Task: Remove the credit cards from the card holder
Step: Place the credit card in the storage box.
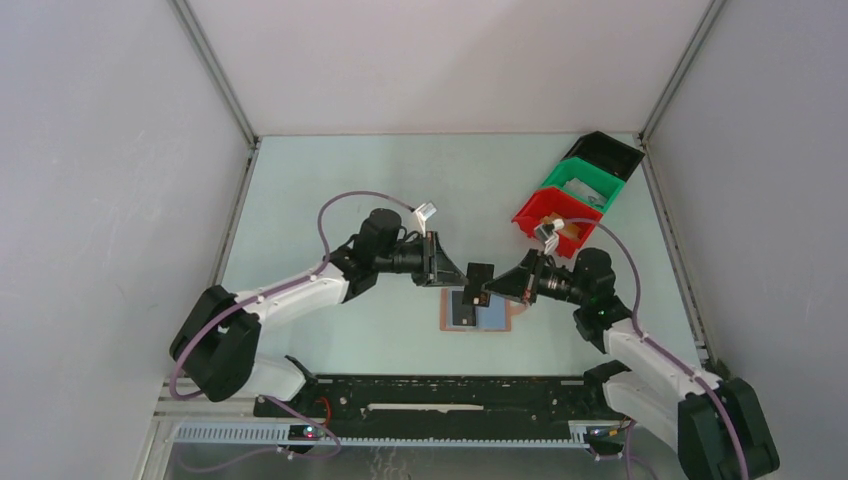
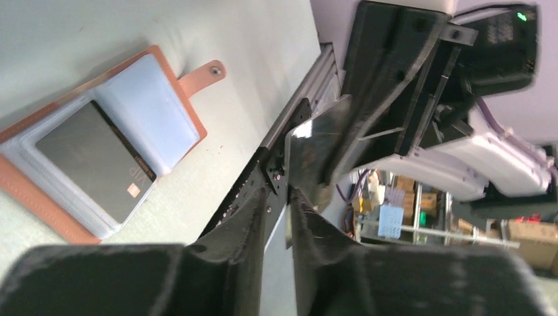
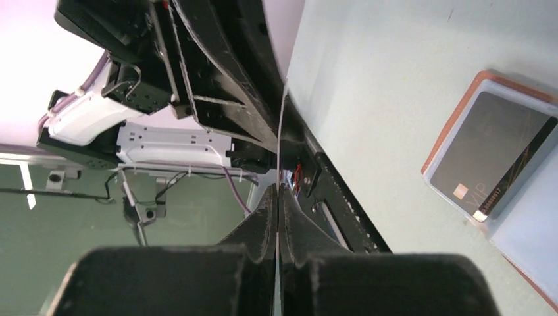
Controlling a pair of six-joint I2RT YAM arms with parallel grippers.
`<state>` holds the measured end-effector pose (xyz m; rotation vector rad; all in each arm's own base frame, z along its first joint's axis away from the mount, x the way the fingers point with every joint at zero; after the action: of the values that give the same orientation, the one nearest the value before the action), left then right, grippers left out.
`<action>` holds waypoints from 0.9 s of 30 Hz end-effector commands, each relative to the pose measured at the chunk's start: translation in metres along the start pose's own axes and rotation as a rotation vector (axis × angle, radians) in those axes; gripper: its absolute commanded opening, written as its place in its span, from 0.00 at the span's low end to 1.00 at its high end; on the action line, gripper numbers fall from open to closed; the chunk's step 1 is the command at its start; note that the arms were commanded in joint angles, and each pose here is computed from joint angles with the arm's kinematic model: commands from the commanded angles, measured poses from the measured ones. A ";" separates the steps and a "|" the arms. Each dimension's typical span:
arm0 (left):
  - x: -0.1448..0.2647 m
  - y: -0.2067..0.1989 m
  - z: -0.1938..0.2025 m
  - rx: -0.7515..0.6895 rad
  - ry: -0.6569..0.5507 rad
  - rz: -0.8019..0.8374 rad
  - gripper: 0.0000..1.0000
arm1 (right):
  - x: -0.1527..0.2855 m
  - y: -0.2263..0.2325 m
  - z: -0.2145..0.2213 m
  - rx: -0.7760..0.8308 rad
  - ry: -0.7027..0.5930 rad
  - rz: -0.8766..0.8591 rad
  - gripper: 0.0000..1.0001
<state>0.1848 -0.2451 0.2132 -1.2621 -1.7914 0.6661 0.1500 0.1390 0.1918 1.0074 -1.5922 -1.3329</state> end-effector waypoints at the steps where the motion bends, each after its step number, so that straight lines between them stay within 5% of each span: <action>1: 0.005 -0.002 -0.009 -0.055 -0.005 -0.099 0.33 | 0.008 0.024 -0.014 0.064 -0.117 0.065 0.00; 5: 0.021 -0.006 -0.018 -0.099 -0.037 -0.208 0.49 | 0.032 0.042 -0.033 0.037 -0.343 0.123 0.00; 21: 0.067 -0.015 -0.022 -0.181 -0.139 -0.366 0.51 | 0.073 0.081 -0.177 -0.315 -1.535 0.341 0.00; 27: 0.070 -0.013 -0.020 -0.180 -0.124 -0.374 0.51 | 0.068 0.074 -0.250 -0.612 -1.760 0.412 0.00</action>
<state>0.1826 -0.1892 0.2375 -0.9371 -2.0871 0.4051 0.3217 0.0222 0.2949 -0.8495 -2.0804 -2.0851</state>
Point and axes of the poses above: each gripper's point midway between its finger pads, its own x axis back along the fingers, its own y axis along the line the jaws close on, z = x × y, the point moved 10 cm from there along x, back along the fingers, and after that the axes turned 12 degrees about -x, right-handed, at the moved point
